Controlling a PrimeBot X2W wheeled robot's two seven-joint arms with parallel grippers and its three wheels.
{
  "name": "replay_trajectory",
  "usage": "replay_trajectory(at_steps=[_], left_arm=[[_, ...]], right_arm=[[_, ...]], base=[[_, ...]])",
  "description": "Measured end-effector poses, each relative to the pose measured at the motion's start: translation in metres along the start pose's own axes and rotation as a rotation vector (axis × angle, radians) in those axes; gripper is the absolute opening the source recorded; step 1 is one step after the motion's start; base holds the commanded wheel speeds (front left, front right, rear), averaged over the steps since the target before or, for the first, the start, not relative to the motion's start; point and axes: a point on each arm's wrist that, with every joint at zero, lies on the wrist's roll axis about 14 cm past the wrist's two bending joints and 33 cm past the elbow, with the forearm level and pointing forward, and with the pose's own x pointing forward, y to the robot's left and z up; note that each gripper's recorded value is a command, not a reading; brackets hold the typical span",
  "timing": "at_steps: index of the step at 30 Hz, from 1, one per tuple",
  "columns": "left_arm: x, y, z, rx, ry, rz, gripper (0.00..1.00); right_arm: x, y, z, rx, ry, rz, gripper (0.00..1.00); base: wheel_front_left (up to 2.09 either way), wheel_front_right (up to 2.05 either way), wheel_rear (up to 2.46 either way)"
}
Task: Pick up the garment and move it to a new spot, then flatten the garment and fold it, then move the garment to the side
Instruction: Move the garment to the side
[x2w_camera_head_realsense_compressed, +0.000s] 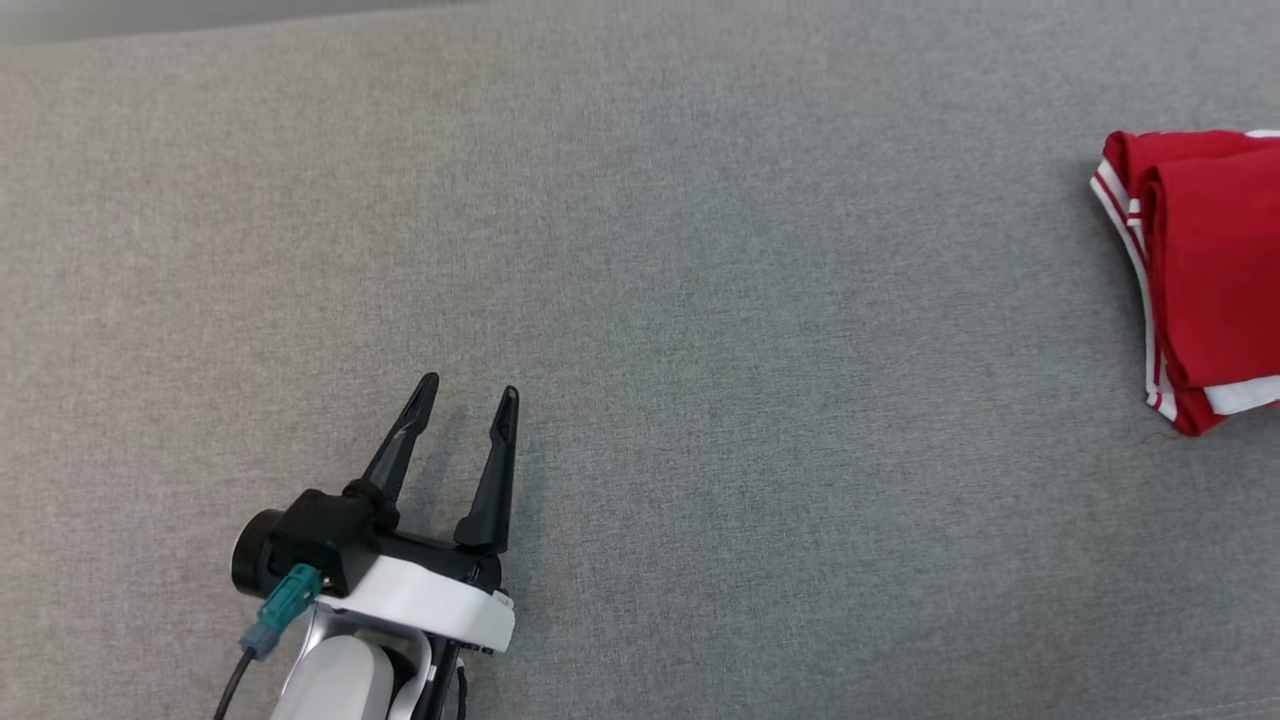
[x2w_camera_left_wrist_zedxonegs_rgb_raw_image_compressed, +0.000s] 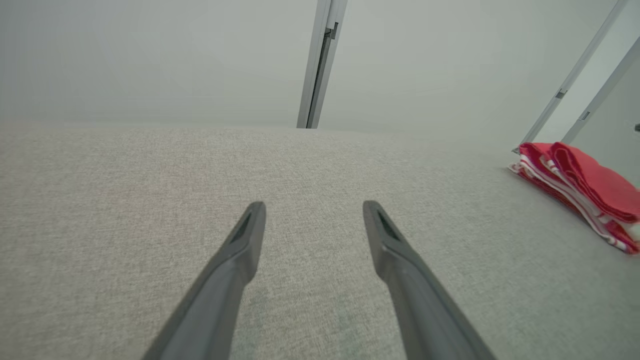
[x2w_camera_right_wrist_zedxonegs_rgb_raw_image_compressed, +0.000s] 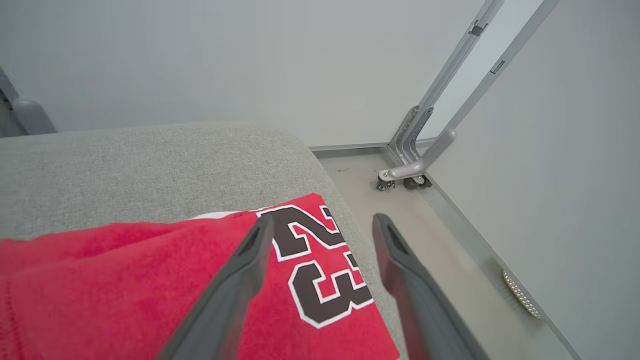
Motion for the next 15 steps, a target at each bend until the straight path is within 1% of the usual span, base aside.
replay_trajectory(at_steps=[3, 8, 15], left_arm=[[-0.001, -0.002, 0.012, -0.025, -0.031, -0.003, 1.0], [-0.006, 0.0, 0.035, -0.024, -0.09, 0.019, 1.0], [-0.025, 0.005, 0.058, -0.032, -0.148, 0.073, 1.0]], right_arm=[[-0.008, 0.006, 0.016, 0.026, -0.068, 0.024, 1.0], [-0.027, 0.018, 0.04, 0.059, -0.185, 0.078, 1.0], [-0.07, 0.053, 0.069, 0.115, -0.358, 0.207, 1.0]], base=[[0.0, 0.0, 0.0], [0.0, 0.0, 0.0], [0.0, 0.0, 0.0]])
